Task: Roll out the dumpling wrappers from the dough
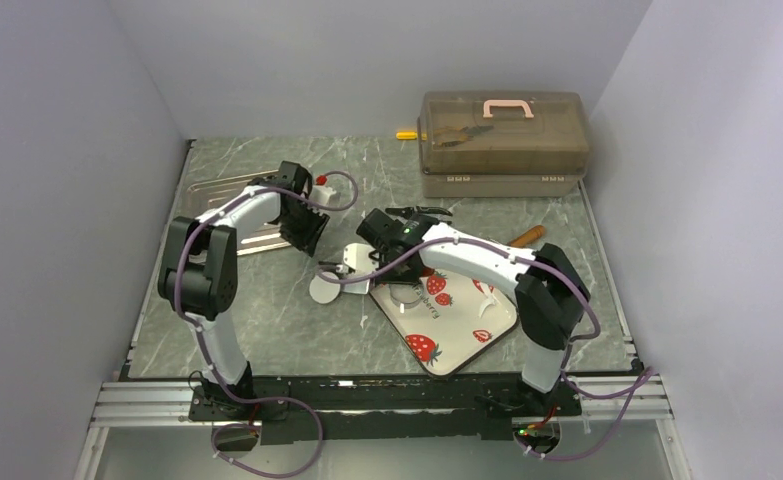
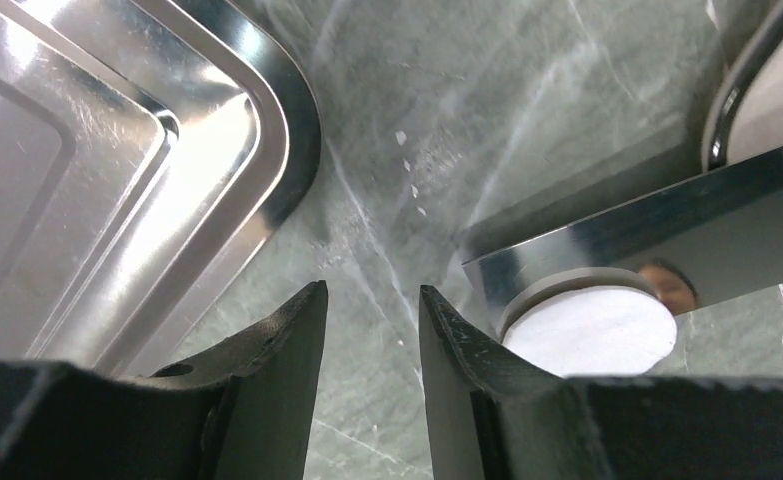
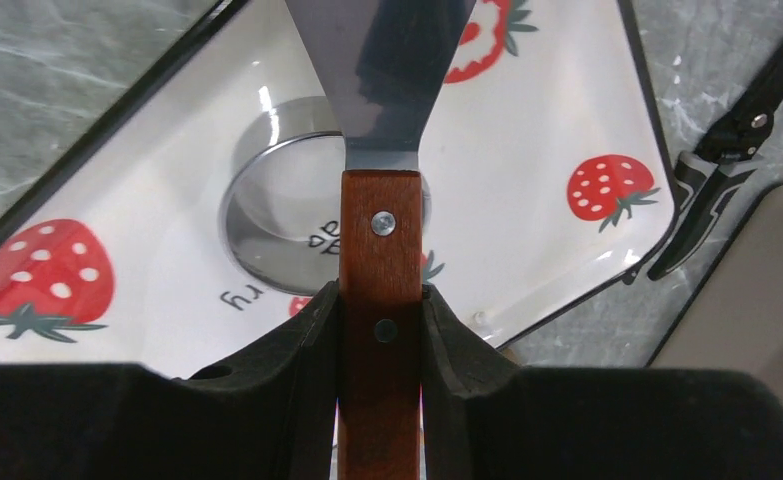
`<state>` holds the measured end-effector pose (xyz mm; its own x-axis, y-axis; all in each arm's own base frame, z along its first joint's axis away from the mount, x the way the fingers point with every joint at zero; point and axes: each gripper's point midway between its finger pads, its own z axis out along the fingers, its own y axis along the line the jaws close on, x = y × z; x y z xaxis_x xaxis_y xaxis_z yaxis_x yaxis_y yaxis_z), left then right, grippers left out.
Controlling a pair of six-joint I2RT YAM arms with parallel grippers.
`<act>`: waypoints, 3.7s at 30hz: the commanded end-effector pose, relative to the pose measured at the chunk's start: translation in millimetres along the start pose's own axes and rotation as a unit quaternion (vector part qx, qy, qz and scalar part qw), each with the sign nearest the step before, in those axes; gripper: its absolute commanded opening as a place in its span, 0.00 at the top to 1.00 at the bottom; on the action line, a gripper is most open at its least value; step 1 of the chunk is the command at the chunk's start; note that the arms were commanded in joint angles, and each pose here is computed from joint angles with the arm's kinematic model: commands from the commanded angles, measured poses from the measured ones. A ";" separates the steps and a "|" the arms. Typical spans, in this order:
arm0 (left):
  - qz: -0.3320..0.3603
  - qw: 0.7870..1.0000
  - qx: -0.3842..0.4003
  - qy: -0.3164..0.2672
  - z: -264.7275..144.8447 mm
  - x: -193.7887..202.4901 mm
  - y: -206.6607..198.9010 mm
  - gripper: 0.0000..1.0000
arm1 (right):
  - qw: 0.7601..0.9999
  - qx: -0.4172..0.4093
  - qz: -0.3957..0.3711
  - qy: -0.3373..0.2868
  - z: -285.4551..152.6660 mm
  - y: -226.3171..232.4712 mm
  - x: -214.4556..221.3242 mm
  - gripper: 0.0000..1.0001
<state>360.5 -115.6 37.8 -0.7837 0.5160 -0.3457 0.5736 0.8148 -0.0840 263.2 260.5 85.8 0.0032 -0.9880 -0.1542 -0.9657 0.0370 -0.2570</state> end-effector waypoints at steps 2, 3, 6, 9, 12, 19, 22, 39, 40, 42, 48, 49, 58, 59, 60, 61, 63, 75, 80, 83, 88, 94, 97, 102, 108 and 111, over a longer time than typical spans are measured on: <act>0.031 0.999 0.012 -0.016 -26.2 6.1 -12.8 0.56 | 0.999 0.008 -0.002 -0.035 -22.2 23.9 -11.5 1.00; 0.032 0.999 0.011 -0.016 -28.4 10.1 -13.7 0.56 | 0.999 0.006 -0.004 -0.041 -23.9 31.1 -14.2 1.00; 0.029 0.999 0.008 -0.022 -33.7 10.6 -12.9 0.56 | 0.999 -0.013 -0.015 -0.050 -23.4 57.9 -18.0 1.00; 0.019 0.999 0.005 -0.026 -34.1 8.2 -10.0 0.55 | 0.997 -0.040 -0.017 -0.056 -22.0 84.3 -24.3 1.00; 0.013 0.999 0.006 -0.030 -33.8 5.7 -9.7 0.55 | 0.995 -0.058 -0.015 -0.077 -24.1 106.2 -36.7 1.00; 0.009 0.999 0.006 -0.030 -32.6 7.0 -8.9 0.55 | 0.990 -0.098 -0.024 -0.099 -26.5 148.0 -56.2 1.00; 0.006 1.000 0.007 -0.029 -32.3 8.9 -7.5 0.55 | 0.988 -0.108 -0.041 -0.104 -29.6 161.9 -61.0 1.00; 0.003 0.999 0.002 -0.031 -33.1 10.7 -1.3 0.55 | 0.984 -0.127 -0.008 -0.122 -29.7 165.5 -69.3 1.00; 0.002 0.999 0.002 -0.032 -34.0 10.9 0.0 0.55 | 0.983 -0.125 0.011 -0.131 -30.0 159.9 -71.7 1.00; -0.001 0.999 0.000 -0.040 -39.9 7.8 4.6 0.54 | 0.980 -0.112 0.042 -0.162 -37.3 146.2 -78.4 1.00; 0.011 0.995 -0.013 -0.096 -78.6 -16.1 19.3 0.51 | 0.973 -0.066 0.085 -0.206 -46.7 110.1 -80.5 1.00; 0.016 0.994 -0.017 -0.106 -85.7 -21.1 21.5 0.51 | 0.973 -0.060 0.090 -0.206 -48.2 103.8 -80.5 1.00; -0.086 0.974 -0.080 -0.194 -155.0 -35.2 103.2 0.47 | 0.953 0.066 0.173 -0.239 -71.9 -13.6 -98.4 1.00; -0.099 0.971 -0.090 -0.200 -160.2 -33.1 112.2 0.47 | 0.954 0.090 0.171 -0.229 -68.2 -28.9 -100.7 1.00; -0.120 0.965 -0.104 -0.207 -167.2 -27.1 126.1 0.46 | 0.956 0.113 0.164 -0.216 -65.3 -43.0 -104.2 1.00; -0.131 0.962 -0.112 -0.212 -171.4 -24.3 134.6 0.46 | 0.958 0.129 0.163 -0.196 -53.2 -54.0 -108.8 1.00; -0.144 0.958 -0.121 -0.217 -176.9 -18.8 144.4 0.45 | 0.953 0.157 0.169 -0.197 -48.9 -75.9 -124.5 1.00; -0.163 0.956 -0.130 -0.204 -169.1 12.8 152.9 0.43 | 0.913 0.388 0.047 -0.120 -28.3 -179.9 -189.3 1.00; -0.178 0.956 -0.124 -0.198 -164.0 21.4 159.3 0.43 | 0.881 0.455 -0.093 -0.090 -24.9 -157.7 -215.0 1.00; -0.183 0.955 -0.120 -0.199 -164.5 22.1 161.6 0.43 | 0.844 0.515 -0.129 -0.073 -31.8 -163.0 -218.9 1.00; -0.181 0.956 -0.116 -0.198 -162.9 24.7 159.5 0.43 | 0.816 0.566 -0.116 -0.033 -41.2 -199.1 -204.0 1.00; -0.179 0.956 -0.116 -0.200 -163.7 26.3 158.8 0.43 | 0.809 0.583 -0.078 -0.023 -52.0 -230.5 -188.1 1.00; -0.180 0.956 -0.118 -0.200 -165.5 28.3 160.1 0.42 | 0.808 0.588 -0.027 -0.035 -77.2 -241.7 -179.6 1.00; -0.179 0.956 -0.121 -0.200 -167.7 29.6 161.9 0.41 | 0.820 0.550 0.119 -0.107 -136.3 -245.2 -149.2 1.00; -0.189 0.955 -0.097 -0.209 -164.7 20.5 156.0 0.37 | 0.880 0.322 0.299 -0.181 -145.6 -183.7 -78.5 1.00; -0.187 0.955 -0.090 -0.212 -163.6 13.1 151.4 0.29 | 0.882 0.219 0.367 -0.197 -137.3 -126.4 -44.7 1.00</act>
<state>391.2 71.4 157.7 -0.7665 0.0616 -0.6392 0.1623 0.9817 -0.1000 425.1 333.1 262.1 -0.1112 -0.8060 -0.5814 -0.4767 0.5566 -0.6804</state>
